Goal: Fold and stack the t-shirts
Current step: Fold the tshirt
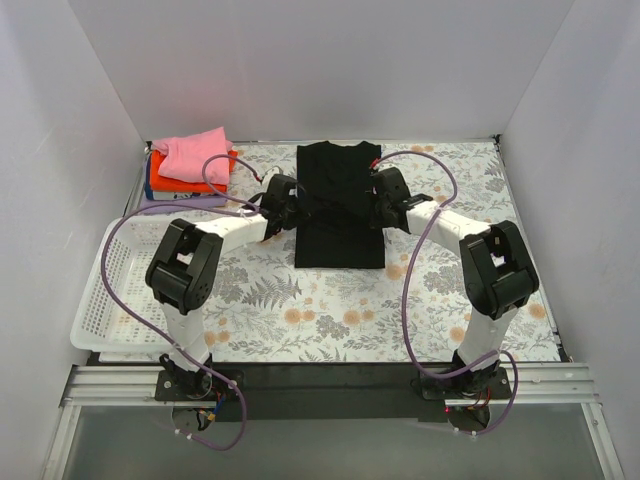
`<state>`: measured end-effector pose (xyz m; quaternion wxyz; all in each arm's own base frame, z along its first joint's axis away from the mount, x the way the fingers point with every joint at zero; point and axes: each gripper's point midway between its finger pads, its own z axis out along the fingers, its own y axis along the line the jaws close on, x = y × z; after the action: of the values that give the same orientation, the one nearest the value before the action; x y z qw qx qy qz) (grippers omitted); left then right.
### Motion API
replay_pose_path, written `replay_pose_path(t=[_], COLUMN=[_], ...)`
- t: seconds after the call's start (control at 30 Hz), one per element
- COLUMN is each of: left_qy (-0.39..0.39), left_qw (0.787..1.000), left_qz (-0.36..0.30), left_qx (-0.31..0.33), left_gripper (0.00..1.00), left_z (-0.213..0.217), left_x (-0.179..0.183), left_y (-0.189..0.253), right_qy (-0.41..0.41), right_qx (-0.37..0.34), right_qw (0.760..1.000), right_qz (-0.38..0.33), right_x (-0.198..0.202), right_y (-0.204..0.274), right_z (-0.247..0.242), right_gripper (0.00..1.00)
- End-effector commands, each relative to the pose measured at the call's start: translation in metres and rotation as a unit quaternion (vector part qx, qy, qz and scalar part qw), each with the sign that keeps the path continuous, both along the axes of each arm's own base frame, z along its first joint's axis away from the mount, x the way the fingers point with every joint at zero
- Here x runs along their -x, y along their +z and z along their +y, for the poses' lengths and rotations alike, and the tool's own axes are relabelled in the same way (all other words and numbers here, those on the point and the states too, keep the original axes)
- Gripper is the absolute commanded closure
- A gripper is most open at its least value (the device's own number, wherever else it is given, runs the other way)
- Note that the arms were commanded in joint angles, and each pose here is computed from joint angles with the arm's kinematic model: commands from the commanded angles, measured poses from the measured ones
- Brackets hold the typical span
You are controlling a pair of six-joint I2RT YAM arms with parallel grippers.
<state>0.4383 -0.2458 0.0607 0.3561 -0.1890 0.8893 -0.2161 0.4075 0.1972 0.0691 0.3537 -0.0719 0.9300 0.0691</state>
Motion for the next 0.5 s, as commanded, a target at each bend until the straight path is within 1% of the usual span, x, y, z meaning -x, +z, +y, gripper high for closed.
replay_pose_path(t=[0.0, 0.07, 0.1, 0.13, 0.17, 0.23, 0.27, 0.33, 0.4, 0.47], left_qy=[-0.007, -0.008, -0.002, 0.001, 0.006, 0.021, 0.025, 0.031, 0.031, 0.024], left_qw=[1.000, 1.000, 1.000, 1.000, 1.000, 0.999, 0.999, 0.997, 0.996, 0.996], left_qz=[-0.010, -0.010, -0.011, -0.016, -0.021, -0.034, -0.040, -0.065, -0.080, -0.084], left_qx=[0.004, 0.006, 0.003, 0.003, 0.001, -0.007, -0.011, -0.022, -0.025, -0.030], left_gripper=[1.00, 0.79, 0.62, 0.49, 0.30, 0.23, 0.18, 0.17, 0.17, 0.17], left_z=[-0.001, -0.002, 0.002, 0.002, 0.004, 0.012, 0.015, 0.022, 0.027, 0.030], left_x=[-0.012, -0.015, -0.016, -0.018, -0.019, -0.023, -0.024, -0.025, -0.021, -0.016], left_y=[0.010, 0.014, 0.016, 0.022, 0.027, 0.043, 0.052, 0.073, 0.089, 0.093], right_qy=[0.006, 0.005, 0.004, -0.001, -0.002, -0.007, -0.008, -0.012, -0.012, -0.008], right_qx=[-0.010, -0.015, -0.018, -0.022, -0.033, -0.049, -0.052, -0.060, -0.058, -0.058], right_qw=[1.000, 0.999, 0.999, 0.999, 0.999, 0.997, 0.996, 0.994, 0.993, 0.992], right_qz=[-0.028, -0.032, -0.032, -0.032, -0.036, -0.060, -0.066, -0.090, -0.102, -0.111], right_x=[-0.021, -0.026, -0.027, -0.030, -0.033, -0.042, -0.044, -0.049, -0.050, -0.045], right_y=[0.016, 0.020, 0.021, 0.026, 0.034, 0.059, 0.067, 0.095, 0.108, 0.118], right_z=[0.007, 0.008, 0.008, 0.005, 0.006, 0.004, 0.004, 0.000, -0.004, -0.008], right_gripper=[0.99, 0.99, 0.97, 0.85, 0.63, 0.43, 0.23, 0.18, 0.16, 0.16])
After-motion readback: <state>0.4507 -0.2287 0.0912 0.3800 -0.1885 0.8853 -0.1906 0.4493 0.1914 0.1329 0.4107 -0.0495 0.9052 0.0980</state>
